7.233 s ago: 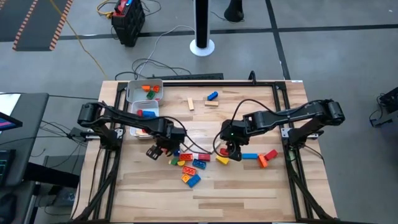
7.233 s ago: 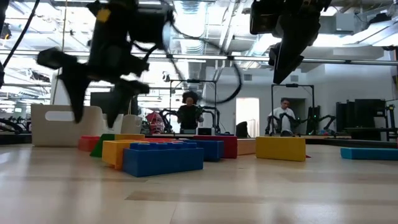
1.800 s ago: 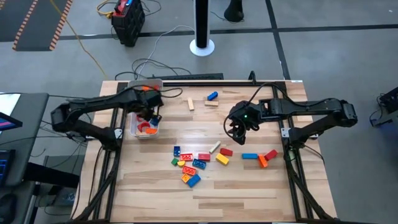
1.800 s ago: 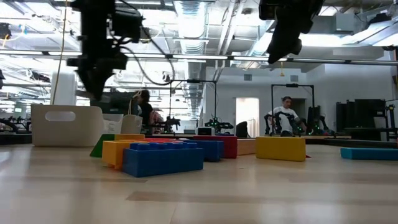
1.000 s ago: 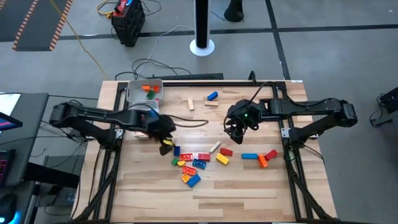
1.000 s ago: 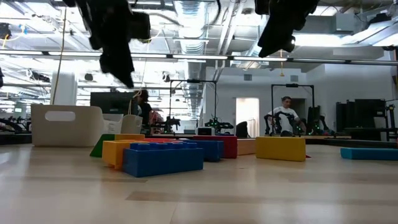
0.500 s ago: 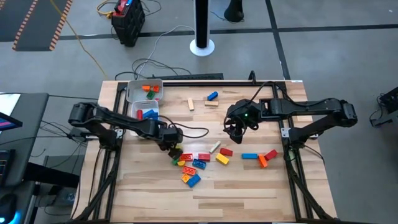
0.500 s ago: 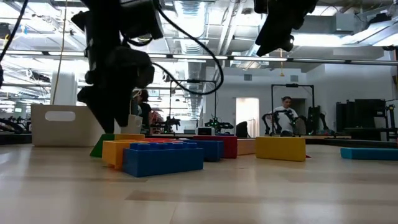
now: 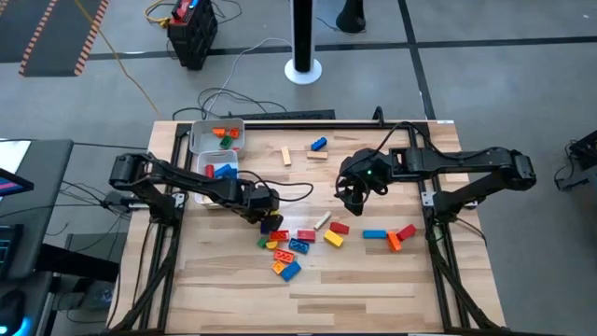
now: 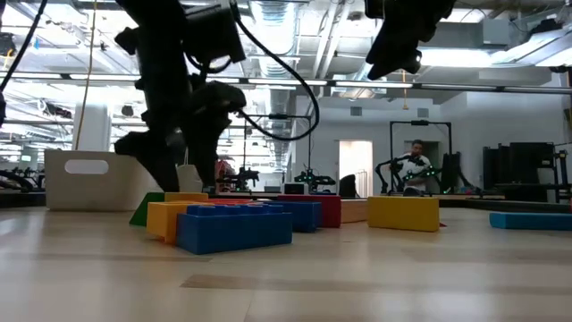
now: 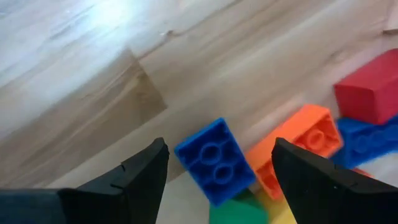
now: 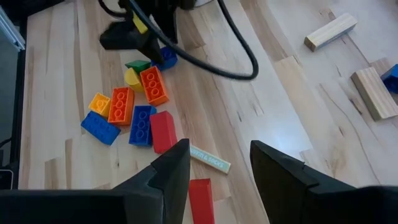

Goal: Sort blocks by size
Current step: Put the small blue game piece into the gray bin

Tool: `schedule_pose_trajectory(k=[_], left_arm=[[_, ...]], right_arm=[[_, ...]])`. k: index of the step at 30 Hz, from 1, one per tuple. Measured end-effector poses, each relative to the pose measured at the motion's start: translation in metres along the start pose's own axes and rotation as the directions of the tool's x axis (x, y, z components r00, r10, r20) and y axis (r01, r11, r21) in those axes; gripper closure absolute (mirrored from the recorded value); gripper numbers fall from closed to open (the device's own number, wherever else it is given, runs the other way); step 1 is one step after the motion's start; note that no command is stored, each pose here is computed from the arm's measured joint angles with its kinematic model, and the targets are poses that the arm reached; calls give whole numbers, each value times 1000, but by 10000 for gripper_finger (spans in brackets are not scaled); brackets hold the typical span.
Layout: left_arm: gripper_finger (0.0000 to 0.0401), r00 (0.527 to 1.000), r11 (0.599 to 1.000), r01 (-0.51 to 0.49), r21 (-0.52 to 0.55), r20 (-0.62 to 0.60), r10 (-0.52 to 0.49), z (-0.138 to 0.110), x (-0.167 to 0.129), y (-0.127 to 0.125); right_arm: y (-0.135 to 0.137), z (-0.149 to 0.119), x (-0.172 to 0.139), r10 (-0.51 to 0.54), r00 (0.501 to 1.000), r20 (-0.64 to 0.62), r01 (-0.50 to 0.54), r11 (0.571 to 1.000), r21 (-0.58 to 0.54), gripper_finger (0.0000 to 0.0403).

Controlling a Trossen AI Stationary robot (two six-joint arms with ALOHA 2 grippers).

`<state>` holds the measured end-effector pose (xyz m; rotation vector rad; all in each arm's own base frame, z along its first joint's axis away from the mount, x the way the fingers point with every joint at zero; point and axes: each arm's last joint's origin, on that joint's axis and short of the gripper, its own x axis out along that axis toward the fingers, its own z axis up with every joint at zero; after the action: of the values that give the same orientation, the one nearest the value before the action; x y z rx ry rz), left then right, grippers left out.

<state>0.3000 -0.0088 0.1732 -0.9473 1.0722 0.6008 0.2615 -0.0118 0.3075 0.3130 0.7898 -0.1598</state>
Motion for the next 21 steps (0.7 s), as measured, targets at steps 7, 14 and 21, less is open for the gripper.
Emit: schedule_pose_trajectory(k=[7, 14, 21], left_arm=[[129, 998, 999, -49, 7, -25, 49, -1, 9, 2], [166, 999, 999, -47, 8, -26, 48, 4, 8, 5], [208, 998, 999, -23, -28, -62, 22, 15, 8, 10]], right_arm=[[0, 0, 0, 0, 1000, 1, 0, 1000, -2, 209], [0, 0, 0, 1, 1000, 3, -1, 1000, -3, 209], [0, 0, 0, 0, 1000, 2, 0, 1000, -10, 209]])
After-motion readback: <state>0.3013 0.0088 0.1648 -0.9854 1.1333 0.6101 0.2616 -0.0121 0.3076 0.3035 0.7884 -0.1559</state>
